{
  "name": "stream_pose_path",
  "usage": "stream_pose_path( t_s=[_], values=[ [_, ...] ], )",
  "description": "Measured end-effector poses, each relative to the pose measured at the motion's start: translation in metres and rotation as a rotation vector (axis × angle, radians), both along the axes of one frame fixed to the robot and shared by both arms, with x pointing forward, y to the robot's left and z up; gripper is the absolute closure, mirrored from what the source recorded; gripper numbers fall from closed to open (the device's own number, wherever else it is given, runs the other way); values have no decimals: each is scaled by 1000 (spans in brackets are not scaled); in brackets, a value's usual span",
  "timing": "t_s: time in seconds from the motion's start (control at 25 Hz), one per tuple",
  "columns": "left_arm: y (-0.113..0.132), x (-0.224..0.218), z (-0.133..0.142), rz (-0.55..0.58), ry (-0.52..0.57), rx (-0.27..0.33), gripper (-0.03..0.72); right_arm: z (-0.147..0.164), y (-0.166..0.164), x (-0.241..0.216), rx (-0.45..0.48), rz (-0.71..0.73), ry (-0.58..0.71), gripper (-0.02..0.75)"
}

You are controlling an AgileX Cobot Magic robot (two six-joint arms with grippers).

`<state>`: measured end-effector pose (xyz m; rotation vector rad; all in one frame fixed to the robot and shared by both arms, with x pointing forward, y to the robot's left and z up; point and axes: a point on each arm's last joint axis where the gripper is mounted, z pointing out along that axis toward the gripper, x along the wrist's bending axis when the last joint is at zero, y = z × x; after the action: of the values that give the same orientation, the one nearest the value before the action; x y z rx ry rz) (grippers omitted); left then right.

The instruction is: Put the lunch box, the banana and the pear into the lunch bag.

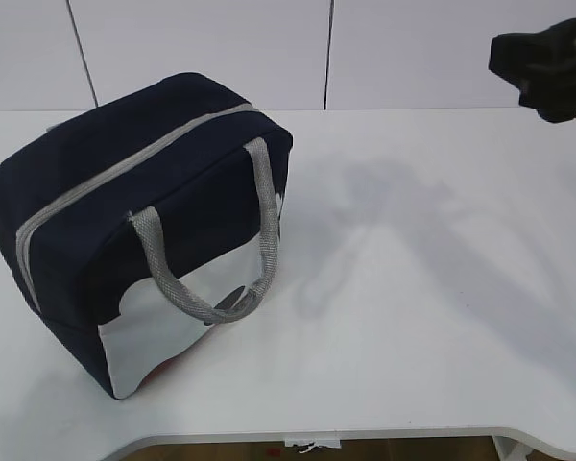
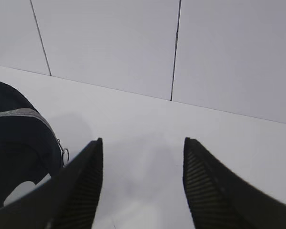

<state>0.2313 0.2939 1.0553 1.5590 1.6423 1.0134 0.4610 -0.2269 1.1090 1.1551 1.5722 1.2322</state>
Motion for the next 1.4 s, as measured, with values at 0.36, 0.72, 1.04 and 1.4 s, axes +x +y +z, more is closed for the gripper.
stream_pose_path(
  t_s=[0.36, 0.72, 1.04, 1.4],
  values=[
    [0, 0, 0, 2, -1, -3, 453, 0, 0, 0, 0, 0, 0, 326],
    [0, 0, 0, 2, -1, -3, 453, -1, 3, -1, 6, 34, 12, 326],
    [0, 0, 0, 2, -1, -3, 453, -6, 6, -3, 5, 71, 35, 326],
    [0, 0, 0, 2, -1, -3, 453, -10, 1, -3, -23, 13, 75, 326]
  ],
)
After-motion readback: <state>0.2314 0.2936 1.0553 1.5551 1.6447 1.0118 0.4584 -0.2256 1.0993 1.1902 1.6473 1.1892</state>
